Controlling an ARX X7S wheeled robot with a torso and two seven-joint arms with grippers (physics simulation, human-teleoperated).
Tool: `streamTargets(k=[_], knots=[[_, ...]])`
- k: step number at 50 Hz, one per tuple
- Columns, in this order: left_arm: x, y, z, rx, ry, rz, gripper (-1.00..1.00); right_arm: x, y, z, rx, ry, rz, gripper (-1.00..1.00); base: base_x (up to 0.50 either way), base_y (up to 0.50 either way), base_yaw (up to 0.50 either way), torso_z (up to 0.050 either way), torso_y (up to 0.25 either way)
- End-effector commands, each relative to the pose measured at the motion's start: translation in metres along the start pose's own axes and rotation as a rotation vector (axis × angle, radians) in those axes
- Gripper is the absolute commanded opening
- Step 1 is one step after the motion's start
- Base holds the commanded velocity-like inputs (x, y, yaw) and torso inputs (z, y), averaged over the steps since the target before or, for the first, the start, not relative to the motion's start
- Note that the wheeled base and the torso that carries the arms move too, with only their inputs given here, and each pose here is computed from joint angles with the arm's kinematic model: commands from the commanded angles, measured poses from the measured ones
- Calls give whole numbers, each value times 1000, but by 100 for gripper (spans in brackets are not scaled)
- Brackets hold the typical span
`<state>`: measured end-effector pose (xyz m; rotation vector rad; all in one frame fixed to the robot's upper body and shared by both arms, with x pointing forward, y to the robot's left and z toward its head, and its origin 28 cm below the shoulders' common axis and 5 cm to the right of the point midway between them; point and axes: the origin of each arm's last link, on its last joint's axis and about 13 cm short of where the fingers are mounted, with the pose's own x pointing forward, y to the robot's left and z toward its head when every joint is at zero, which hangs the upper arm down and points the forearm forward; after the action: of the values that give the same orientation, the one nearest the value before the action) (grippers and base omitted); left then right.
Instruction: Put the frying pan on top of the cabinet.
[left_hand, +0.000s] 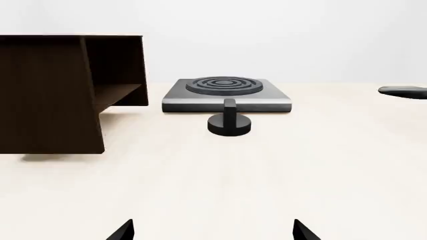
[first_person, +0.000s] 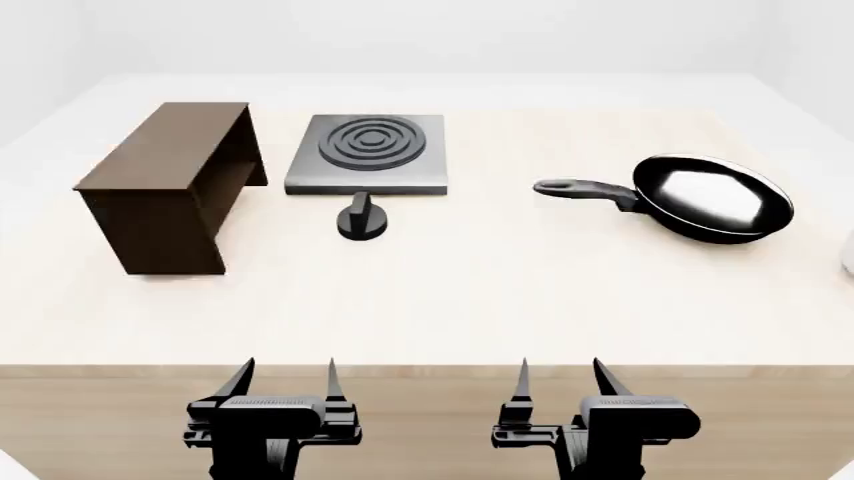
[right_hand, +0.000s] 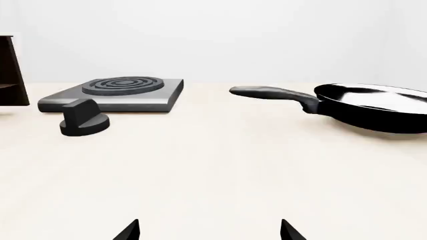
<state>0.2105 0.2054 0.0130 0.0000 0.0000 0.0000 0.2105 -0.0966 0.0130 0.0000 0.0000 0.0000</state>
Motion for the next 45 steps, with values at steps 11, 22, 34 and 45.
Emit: streamTargets(k=[11, 22, 34, 45], knots=[[0, -2, 2, 9, -3, -14, 100, -4, -3, 3, 7, -5, 1, 100, 0, -5, 0, 0, 0], [0, -2, -1, 6, 7, -15, 100, -5, -4, -2, 32, 31, -1, 100, 0, -500, 0, 0, 0], [-1, -3, -4, -3, 17, -18, 100, -6, -5, -4, 37, 38, -5, 100, 0, -500, 0, 0, 0], [11, 1, 23, 39, 1, -23, 100, 6, -9, 26, 3, 31, -33, 100, 0, -318, 0, 0, 0]])
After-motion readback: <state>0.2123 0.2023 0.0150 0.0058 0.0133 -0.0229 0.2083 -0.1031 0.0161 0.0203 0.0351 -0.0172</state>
